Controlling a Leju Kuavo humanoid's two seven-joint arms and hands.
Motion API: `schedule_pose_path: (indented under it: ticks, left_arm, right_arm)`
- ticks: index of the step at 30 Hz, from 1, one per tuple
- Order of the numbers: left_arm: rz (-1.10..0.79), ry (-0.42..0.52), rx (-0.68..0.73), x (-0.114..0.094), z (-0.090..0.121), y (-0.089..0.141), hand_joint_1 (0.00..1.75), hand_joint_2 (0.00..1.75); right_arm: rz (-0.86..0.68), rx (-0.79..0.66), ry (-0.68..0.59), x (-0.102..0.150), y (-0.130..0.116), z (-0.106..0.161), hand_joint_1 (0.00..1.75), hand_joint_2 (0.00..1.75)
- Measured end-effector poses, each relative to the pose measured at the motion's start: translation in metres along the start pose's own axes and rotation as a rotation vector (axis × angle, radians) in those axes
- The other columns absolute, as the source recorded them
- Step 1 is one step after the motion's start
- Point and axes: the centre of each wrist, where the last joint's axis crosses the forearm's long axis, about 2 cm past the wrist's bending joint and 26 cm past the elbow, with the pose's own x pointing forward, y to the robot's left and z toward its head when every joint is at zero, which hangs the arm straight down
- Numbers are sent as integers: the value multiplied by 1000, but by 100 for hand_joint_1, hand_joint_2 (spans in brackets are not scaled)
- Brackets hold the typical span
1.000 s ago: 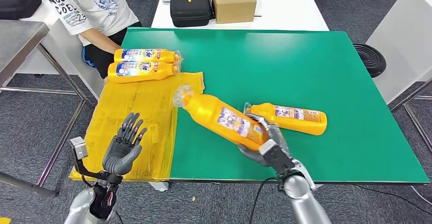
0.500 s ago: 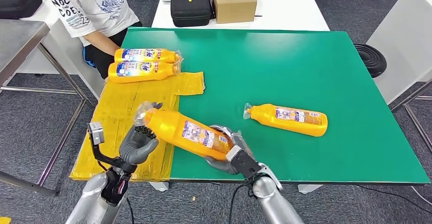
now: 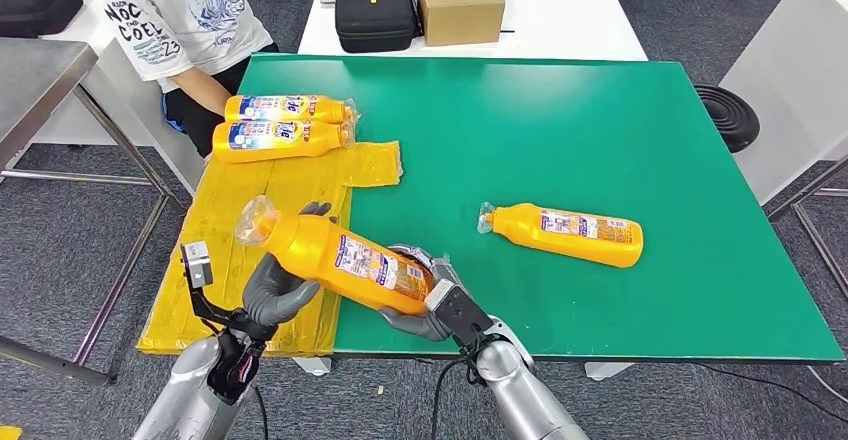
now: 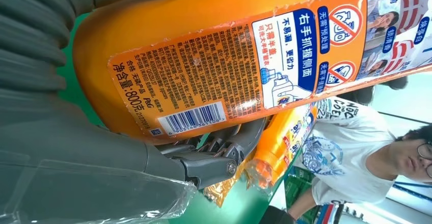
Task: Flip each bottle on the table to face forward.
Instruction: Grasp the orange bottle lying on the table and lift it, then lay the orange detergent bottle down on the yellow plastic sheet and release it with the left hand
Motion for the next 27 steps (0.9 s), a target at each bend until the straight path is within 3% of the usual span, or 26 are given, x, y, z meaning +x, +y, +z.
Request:
schedule_pose_path:
  ticks: [27]
  left_arm:
    - [-75,-49,-132,4,-11,-4,0,175]
  right_arm:
    - [-107,48,33,-6,15,-1,175,175]
